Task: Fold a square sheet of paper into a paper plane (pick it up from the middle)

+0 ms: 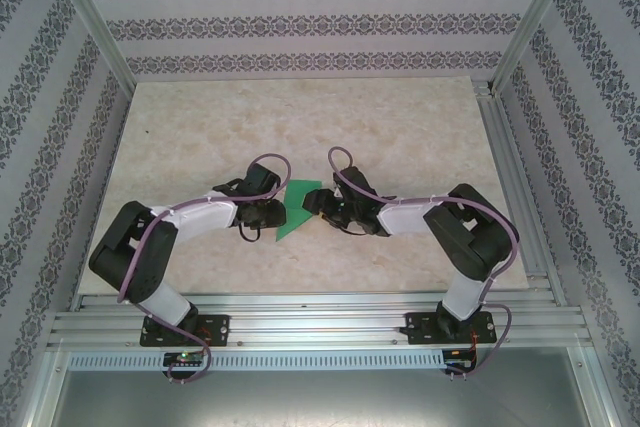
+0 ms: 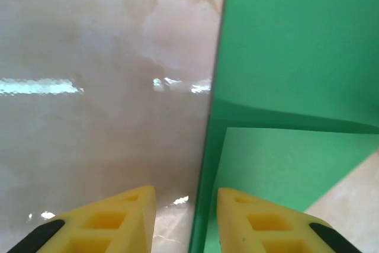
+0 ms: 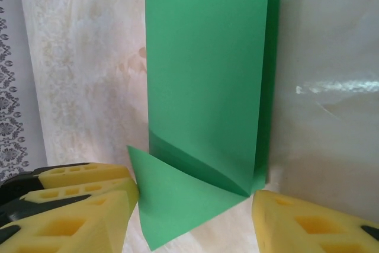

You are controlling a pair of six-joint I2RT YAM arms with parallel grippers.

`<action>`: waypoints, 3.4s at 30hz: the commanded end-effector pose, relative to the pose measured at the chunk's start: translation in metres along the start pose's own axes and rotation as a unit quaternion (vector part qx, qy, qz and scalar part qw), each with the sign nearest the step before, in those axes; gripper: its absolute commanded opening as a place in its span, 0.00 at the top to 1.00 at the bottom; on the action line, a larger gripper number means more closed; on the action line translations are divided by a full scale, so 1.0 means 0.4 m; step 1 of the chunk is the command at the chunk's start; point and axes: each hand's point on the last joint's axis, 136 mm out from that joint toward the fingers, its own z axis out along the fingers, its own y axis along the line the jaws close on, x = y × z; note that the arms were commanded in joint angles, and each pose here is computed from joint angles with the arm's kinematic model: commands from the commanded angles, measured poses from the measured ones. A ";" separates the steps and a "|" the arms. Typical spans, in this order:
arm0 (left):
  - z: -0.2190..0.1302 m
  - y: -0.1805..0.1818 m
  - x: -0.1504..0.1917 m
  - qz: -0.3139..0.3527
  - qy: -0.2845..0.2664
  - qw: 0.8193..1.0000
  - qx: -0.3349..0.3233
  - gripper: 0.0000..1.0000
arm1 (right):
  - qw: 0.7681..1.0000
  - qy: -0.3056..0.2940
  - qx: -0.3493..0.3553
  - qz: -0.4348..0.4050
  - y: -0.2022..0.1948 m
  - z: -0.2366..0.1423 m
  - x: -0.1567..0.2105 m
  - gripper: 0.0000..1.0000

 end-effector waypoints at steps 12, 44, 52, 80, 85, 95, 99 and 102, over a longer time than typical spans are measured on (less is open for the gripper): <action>0.011 0.027 -0.010 0.005 0.006 1.000 -0.024 0.68 | 0.999 0.023 -0.032 -0.002 0.066 0.046 0.010 0.58; -0.221 -0.189 -0.157 0.169 -0.217 0.943 0.186 0.00 | 0.980 -0.149 0.112 0.068 0.044 -0.139 -0.102 0.97; -0.161 -0.183 -0.090 0.277 -0.192 0.929 0.152 0.04 | 0.977 -0.129 0.099 0.141 0.001 -0.072 -0.074 0.96; 0.017 -0.286 0.007 0.447 -0.207 0.850 0.188 0.35 | 0.963 -0.100 0.084 0.237 -0.064 -0.047 -0.050 0.97; 0.034 -0.278 -0.009 0.451 -0.227 0.849 0.153 0.41 | 0.962 -0.094 0.071 0.245 -0.055 -0.047 -0.051 0.98; 0.043 -0.260 -0.011 0.438 -0.237 0.855 0.142 0.67 | 0.961 -0.085 0.049 0.259 -0.042 -0.046 -0.049 0.88; 0.051 -0.261 0.005 0.437 -0.223 0.858 0.153 0.76 | 0.962 -0.103 0.060 0.244 -0.052 -0.079 -0.071 0.73; 0.055 -0.262 0.010 0.429 -0.215 0.863 0.161 0.82 | 0.965 -0.129 0.060 0.222 -0.059 -0.124 -0.098 0.62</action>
